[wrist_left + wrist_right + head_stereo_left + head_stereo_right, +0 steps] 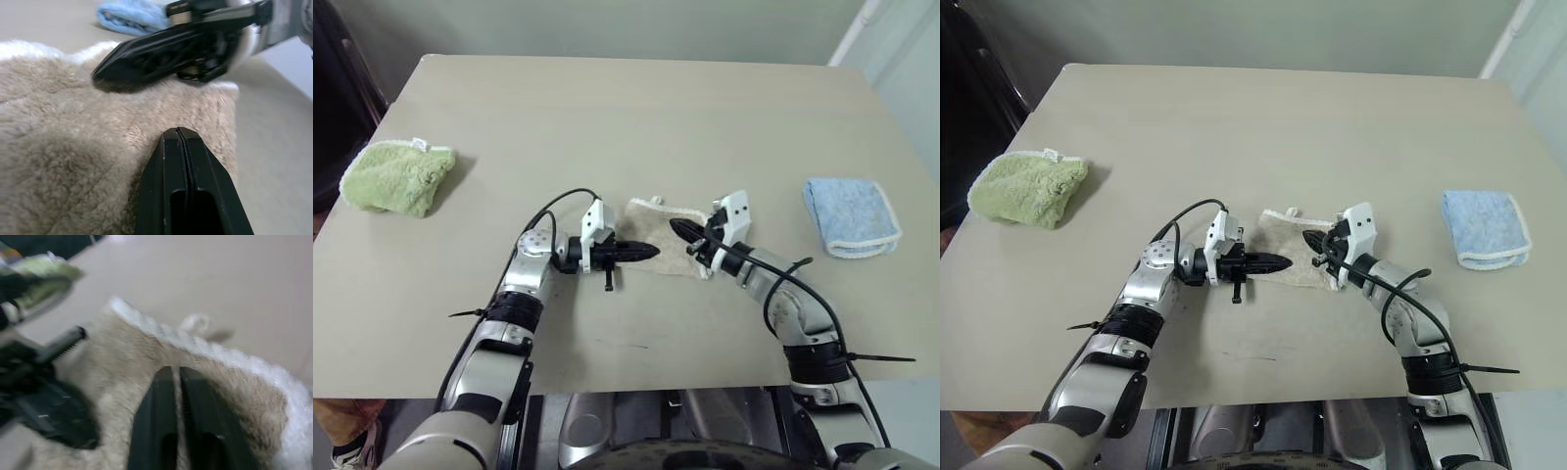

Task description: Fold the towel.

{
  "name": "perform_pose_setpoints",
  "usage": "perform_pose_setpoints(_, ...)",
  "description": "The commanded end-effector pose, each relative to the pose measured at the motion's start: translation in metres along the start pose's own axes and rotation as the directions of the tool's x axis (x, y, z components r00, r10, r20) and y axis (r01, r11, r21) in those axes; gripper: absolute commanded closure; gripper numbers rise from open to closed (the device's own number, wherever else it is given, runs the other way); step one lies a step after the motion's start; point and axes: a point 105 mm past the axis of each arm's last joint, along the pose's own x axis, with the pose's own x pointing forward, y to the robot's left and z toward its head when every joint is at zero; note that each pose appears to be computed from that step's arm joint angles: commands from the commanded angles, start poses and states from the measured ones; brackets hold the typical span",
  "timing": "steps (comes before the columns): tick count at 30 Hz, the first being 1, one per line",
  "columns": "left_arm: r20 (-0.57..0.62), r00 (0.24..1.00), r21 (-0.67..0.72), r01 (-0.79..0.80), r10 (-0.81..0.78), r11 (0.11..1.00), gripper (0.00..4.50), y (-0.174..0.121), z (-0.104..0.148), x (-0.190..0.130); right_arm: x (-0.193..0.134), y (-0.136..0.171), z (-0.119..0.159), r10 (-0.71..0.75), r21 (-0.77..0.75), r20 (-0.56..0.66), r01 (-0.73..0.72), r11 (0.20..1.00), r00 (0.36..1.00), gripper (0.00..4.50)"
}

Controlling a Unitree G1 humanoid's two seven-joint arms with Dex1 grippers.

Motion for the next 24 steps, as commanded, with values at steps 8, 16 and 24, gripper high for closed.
perform_pose_setpoints(8, 0.145, 0.989, 0.078, -0.028, 0.016, 0.997, 4.50, 0.005, 0.067, -0.012, -0.038, 0.004, 0.053, 0.082, 0.021, 0.030, -0.083, 0.996, 0.996, 0.49)
perform_pose_setpoints(16, 0.100, 0.994, 0.149, -0.054, 0.039, 0.987, 4.50, 0.005, 0.063, -0.035, -0.064, -0.005, 0.060, 0.138, 0.151, -0.127, -0.118, 0.981, 0.982, 0.04)
perform_pose_setpoints(24, 0.091, 0.995, 0.154, -0.061, 0.048, 0.986, 4.50, -0.007, 0.055, -0.041, -0.066, -0.023, 0.028, 0.159, 0.411, -0.298, -0.024, 0.911, 0.941, 0.04)
